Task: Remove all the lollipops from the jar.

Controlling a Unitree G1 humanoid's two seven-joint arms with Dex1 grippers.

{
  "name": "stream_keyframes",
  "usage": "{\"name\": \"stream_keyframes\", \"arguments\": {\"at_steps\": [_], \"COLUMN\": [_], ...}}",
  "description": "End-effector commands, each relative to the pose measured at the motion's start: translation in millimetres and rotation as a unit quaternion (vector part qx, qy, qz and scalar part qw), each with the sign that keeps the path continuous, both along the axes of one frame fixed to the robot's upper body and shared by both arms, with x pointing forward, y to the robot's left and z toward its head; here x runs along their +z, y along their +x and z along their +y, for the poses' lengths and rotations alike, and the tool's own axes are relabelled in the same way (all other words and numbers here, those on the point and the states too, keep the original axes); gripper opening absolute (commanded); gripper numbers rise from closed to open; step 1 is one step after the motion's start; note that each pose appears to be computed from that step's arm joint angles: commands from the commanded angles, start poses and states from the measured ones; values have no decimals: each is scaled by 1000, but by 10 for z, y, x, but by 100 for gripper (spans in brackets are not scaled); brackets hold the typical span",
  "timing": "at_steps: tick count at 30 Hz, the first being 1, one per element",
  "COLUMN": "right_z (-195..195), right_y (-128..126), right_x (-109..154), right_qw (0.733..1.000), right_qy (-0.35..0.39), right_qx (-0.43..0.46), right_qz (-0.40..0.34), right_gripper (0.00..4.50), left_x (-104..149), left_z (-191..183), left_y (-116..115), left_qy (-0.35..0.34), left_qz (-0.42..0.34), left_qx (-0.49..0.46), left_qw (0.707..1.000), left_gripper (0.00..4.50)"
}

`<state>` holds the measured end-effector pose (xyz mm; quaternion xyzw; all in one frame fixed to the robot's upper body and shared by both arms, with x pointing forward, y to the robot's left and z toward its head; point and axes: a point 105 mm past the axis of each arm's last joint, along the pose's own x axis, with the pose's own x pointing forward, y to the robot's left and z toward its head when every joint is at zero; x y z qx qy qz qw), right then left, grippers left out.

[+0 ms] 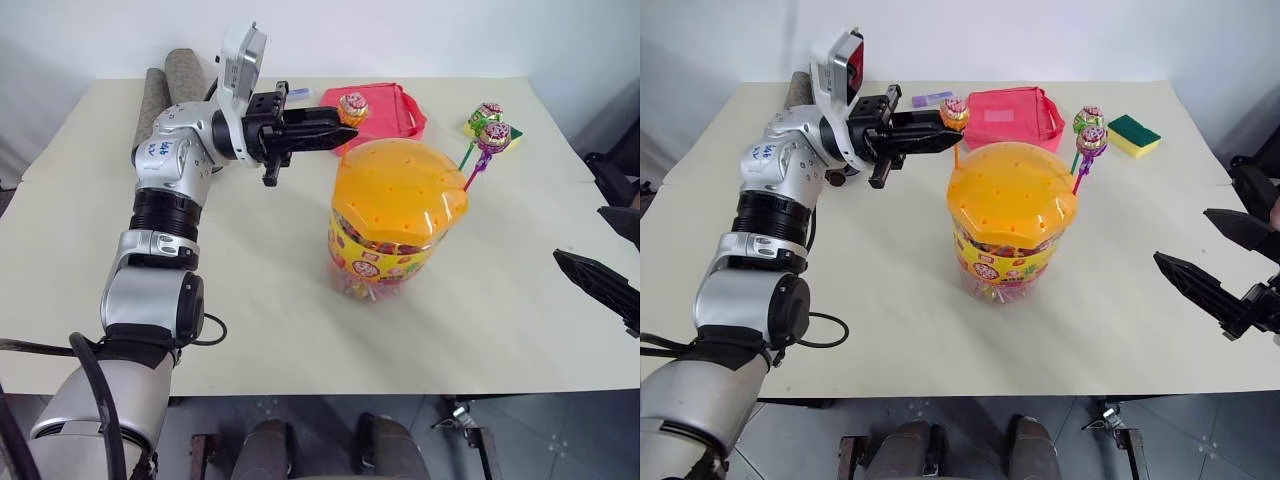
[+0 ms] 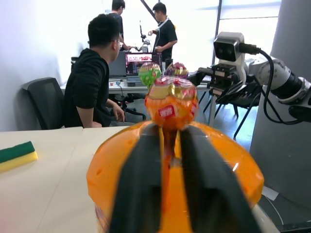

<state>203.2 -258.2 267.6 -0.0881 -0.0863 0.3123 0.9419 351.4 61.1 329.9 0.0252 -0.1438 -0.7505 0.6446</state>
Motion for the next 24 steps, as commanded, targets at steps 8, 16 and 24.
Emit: {"name": "stream_keyframes", "arguments": {"at_steps": [8,16,24], "right_z": [50,264,332], "right_y": [-64,-111,-11], "right_x": [69,63,-17], "right_qw": [1000,998,996], "right_qy": [-3,10,9], "right_qx": [18,67,89], "right_qz": [-17,-15,5], "right_gripper": [450,450,450], "left_x": [704,365,-641], "left_z": [33,515,1434], "left_y": [-36,351,419], "left_qy": [-89,28,179], "left_qz": [-21,87,243], "left_qx": [67,281,508], "left_qw": [994,955,807], "left_gripper": [4,4,4]}}
